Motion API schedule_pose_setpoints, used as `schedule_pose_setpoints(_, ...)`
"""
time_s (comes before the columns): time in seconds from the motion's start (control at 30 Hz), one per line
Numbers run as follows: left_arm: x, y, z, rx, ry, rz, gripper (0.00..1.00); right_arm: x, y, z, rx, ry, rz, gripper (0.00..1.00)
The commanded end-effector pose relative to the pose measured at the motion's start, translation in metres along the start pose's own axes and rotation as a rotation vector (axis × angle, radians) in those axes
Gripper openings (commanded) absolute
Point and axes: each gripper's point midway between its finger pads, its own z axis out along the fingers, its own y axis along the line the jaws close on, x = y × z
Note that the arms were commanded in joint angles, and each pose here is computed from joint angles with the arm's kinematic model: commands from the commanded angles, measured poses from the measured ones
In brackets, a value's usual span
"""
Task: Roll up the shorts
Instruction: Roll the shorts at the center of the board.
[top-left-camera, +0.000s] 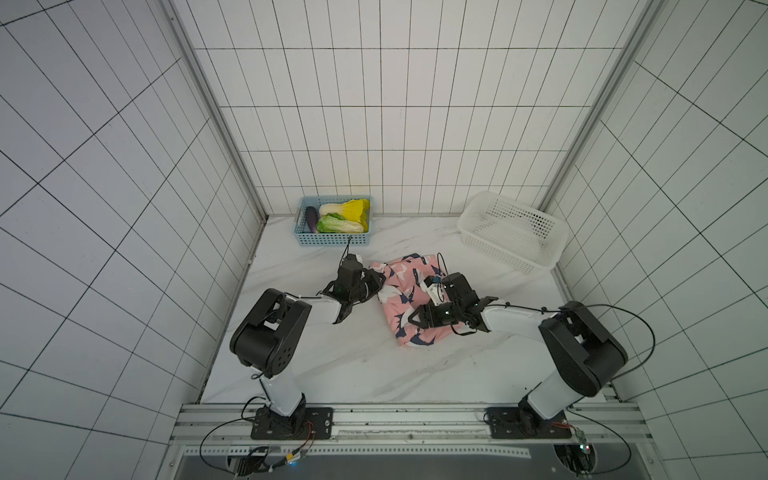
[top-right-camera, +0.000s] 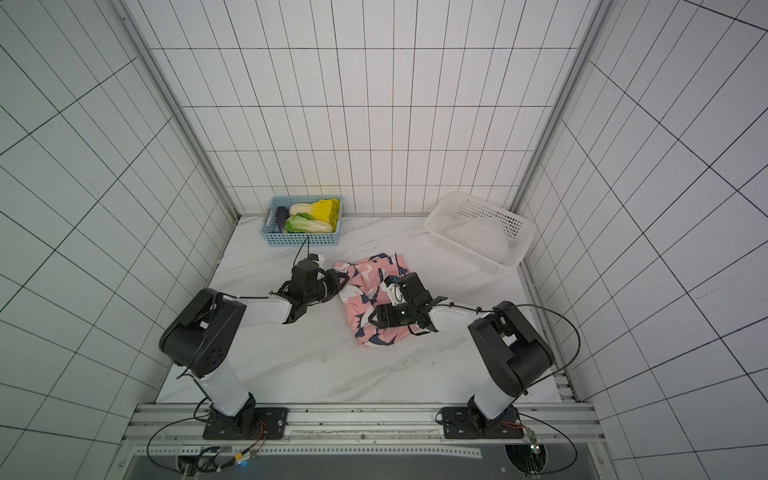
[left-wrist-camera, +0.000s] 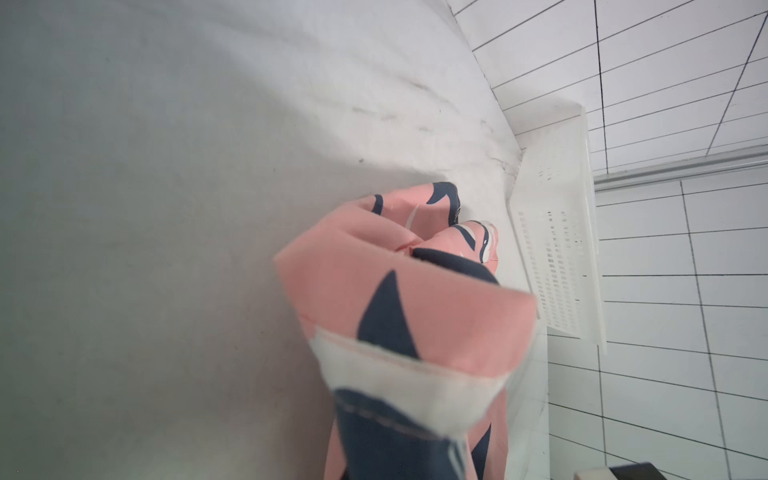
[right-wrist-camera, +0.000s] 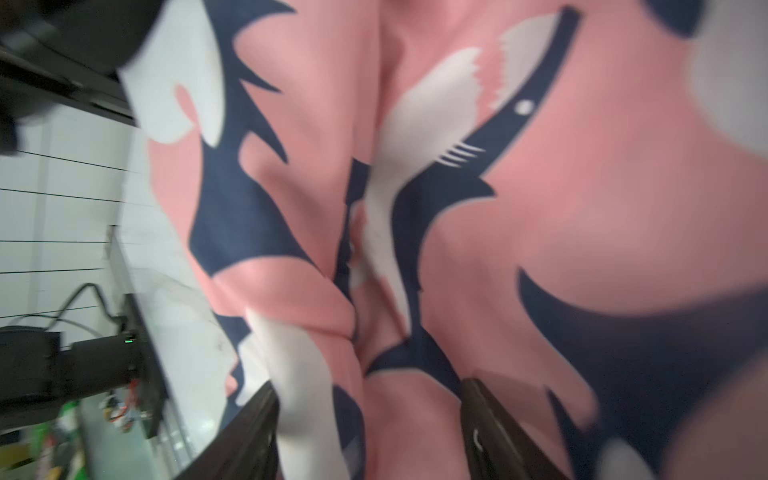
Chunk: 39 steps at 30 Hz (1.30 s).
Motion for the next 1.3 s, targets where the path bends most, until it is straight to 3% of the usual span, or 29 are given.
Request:
schedule_pose_setpoints(0.0,0.005,0.037,-0.014,-0.268,0.000,0.051,0.00,0.003,-0.011,-0.034,0.278,0.051,-0.190,0.76)
schedule_pose_setpoints(0.07,0.011,0.040,-0.018,-0.325,0.018,0.046,0.00,-0.008,0.005,-0.044,0.290,0.013,-0.246,0.81)
schedule_pose_setpoints(0.1,0.014,0.043,-0.019,-0.359,0.028,0.040,0.00,-0.013,0.015,-0.046,0.272,-0.006,-0.262,0.99)
schedule_pose_setpoints(0.27,0.026,0.062,-0.026,-0.534,0.088,-0.010,0.00,-0.019,0.057,-0.037,0.185,-0.038,-0.354,0.99)
schedule_pose_setpoints(0.5,0.035,0.073,-0.026,-0.645,0.147,-0.076,0.00,0.000,0.087,0.001,0.138,-0.025,-0.438,0.99)
schedule_pose_setpoints(0.67,0.039,0.078,-0.027,-0.720,0.184,-0.063,0.00,0.009,0.085,0.024,0.150,0.005,-0.459,0.99)
schedule_pose_setpoints(0.8,0.041,0.076,-0.026,-0.709,0.200,-0.086,0.00,0.019,0.070,0.042,0.184,0.033,-0.460,1.00)
schedule_pose_setpoints(0.93,0.044,0.070,-0.022,-0.692,0.237,-0.080,0.00,0.026,0.051,0.055,0.254,0.073,-0.429,0.85)
schedule_pose_setpoints(1.03,0.040,0.063,-0.021,-0.662,0.233,-0.059,0.00,0.026,0.043,0.055,0.212,0.065,-0.348,0.50)
schedule_pose_setpoints(1.07,0.037,0.060,-0.021,-0.643,0.228,-0.048,0.02,0.024,0.039,0.053,0.185,0.060,-0.297,0.44)
schedule_pose_setpoints(1.13,0.032,0.054,-0.021,-0.603,0.215,-0.031,0.27,0.022,0.033,0.049,0.118,0.038,-0.213,0.36)
schedule_pose_setpoints(1.2,0.023,0.048,-0.026,-0.554,0.183,-0.011,0.50,0.020,0.029,0.044,0.037,0.018,-0.136,0.34)
schedule_pose_setpoints(1.27,0.012,0.046,-0.036,-0.517,0.133,-0.006,0.66,0.019,0.026,0.041,-0.037,0.010,-0.066,0.31)
